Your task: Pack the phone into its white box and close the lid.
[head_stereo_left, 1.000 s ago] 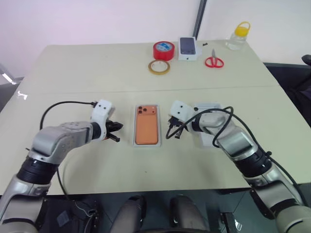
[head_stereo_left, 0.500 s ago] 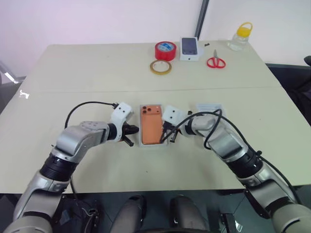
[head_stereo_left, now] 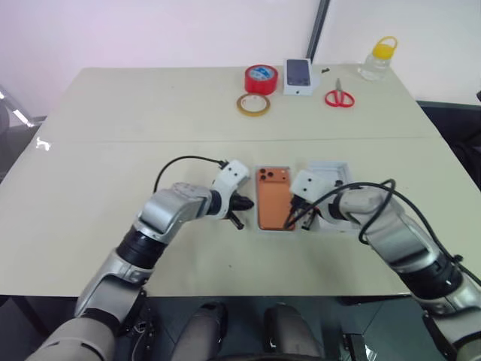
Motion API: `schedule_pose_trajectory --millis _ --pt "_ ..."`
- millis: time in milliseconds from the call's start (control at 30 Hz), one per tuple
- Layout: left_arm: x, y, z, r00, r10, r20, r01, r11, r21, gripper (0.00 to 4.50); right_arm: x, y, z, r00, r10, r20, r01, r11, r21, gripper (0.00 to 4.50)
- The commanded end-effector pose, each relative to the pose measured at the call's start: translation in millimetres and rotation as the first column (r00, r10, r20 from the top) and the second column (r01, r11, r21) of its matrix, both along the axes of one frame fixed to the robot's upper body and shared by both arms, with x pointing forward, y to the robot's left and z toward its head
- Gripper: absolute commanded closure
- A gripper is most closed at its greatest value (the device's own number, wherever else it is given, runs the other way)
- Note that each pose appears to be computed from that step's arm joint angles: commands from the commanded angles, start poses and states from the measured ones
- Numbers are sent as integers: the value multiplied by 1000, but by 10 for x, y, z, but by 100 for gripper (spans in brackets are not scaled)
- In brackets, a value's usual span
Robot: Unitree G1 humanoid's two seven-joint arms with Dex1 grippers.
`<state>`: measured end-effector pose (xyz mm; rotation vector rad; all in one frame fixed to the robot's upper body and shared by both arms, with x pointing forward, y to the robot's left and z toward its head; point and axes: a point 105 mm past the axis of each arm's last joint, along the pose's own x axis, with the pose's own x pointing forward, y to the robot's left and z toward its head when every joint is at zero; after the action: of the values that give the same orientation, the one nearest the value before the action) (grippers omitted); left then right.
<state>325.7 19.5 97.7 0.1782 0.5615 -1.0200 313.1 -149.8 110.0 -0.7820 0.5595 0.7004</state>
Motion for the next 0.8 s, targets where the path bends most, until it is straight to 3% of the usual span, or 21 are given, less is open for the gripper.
schedule_pose_trajectory --millis 33,400,667,767,800 --pt "-279 -350 19 984 -172 -34 170 984 -56 446 -142 180 97 996 84 12 -84 995 49 450" --pt "-306 -286 14 984 -174 -42 172 984 -44 446 -136 6 67 999 32 6 -32 999 14 450" --pt "-217 3 -3 994 -103 -27 103 995 -17 446 -95 -231 267 999 6 33 -6 1000 -5 450" --pt "-205 166 6 996 -90 -12 90 996 -6 450 -94 -297 446 999 -1 37 0 999 38 367" --pt "-202 249 5 996 -87 3 87 996 1 450 -89 -322 525 999 -13 37 10 998 65 316"
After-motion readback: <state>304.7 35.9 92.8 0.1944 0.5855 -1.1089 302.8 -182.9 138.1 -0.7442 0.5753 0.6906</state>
